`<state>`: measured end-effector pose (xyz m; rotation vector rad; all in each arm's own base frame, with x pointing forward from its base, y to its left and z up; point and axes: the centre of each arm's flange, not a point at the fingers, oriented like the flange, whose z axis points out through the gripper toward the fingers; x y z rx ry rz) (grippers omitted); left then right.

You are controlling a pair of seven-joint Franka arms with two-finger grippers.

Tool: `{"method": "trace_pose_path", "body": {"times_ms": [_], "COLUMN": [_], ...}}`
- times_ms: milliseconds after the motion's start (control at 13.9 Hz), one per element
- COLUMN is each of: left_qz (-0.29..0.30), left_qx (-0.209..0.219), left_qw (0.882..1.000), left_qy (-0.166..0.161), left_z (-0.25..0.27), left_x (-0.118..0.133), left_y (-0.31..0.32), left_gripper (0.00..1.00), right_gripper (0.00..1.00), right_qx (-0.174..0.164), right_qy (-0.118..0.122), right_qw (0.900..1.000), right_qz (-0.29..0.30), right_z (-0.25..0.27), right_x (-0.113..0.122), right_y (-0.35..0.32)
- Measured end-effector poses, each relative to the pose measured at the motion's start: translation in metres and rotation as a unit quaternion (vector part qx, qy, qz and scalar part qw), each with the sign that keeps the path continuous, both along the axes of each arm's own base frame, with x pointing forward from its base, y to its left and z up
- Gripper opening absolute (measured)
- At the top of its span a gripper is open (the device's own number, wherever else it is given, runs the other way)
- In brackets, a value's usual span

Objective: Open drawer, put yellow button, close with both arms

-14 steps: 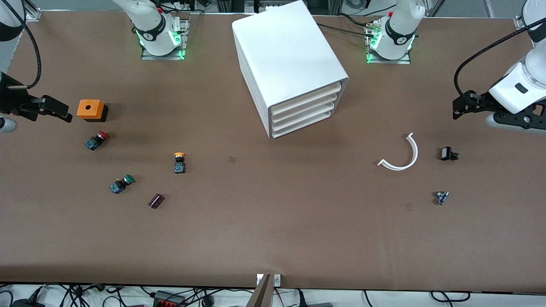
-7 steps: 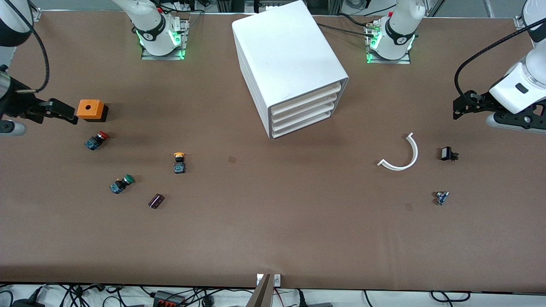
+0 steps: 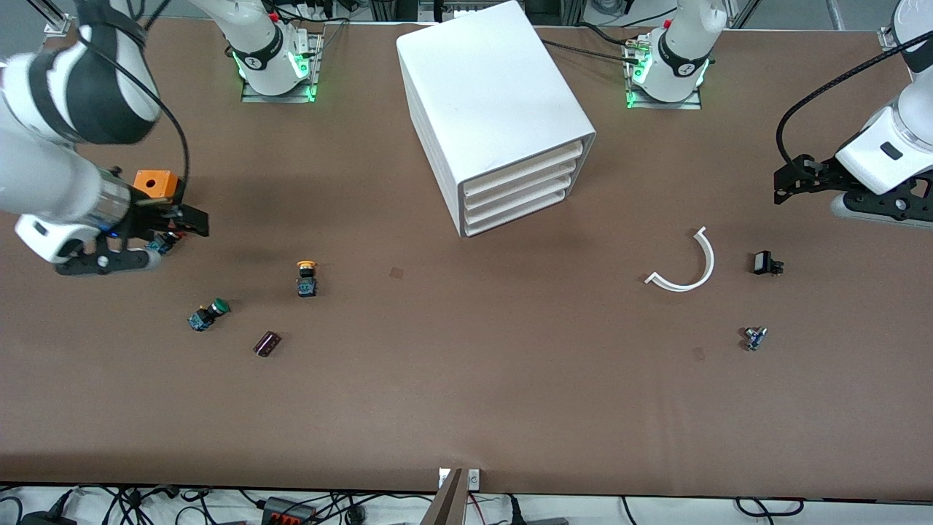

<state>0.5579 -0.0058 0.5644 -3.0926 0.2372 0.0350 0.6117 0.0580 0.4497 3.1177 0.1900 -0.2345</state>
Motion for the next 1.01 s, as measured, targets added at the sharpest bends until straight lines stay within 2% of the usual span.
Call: {"method": "trace_pose_path", "body": {"times_ms": [287, 503, 646, 862, 1006], "left_qz": [0.0, 0.0, -0.004, -0.029, -0.051], "left_qx": [0.0, 0.0, 0.001, 0.003, -0.017], "left_qw": [1.0, 1.0, 0.999, 0.997, 0.994], "left_qy": [0.0, 0.009, 0.038, 0.076, 0.099], "left_z": [0.0, -0.004, -0.02, -0.059, -0.082], "left_x": [0.0, 0.0, 0.001, 0.011, 0.014], "left_y": [0.0, -0.001, -0.005, -0.035, -0.072], "left_gripper": [1.0, 1.0, 1.0, 1.0, 1.0], "right_gripper": [1.0, 1.0, 1.0, 1.0, 1.0], "right_qx": [-0.005, -0.001, 0.009, 0.016, 0.015], "right_qy": [0.023, 0.029, 0.034, 0.03, 0.024], "right_qw": [1.0, 0.999, 0.999, 0.999, 0.999], "right_qz": [0.016, 0.022, 0.02, 0.022, 0.031], "right_z": [-0.052, -0.096, -0.125, -0.164, -0.188], "right_x": [0.01, 0.019, 0.024, 0.029, 0.031], "right_y": [0.022, 0.037, 0.046, 0.061, 0.073]}}
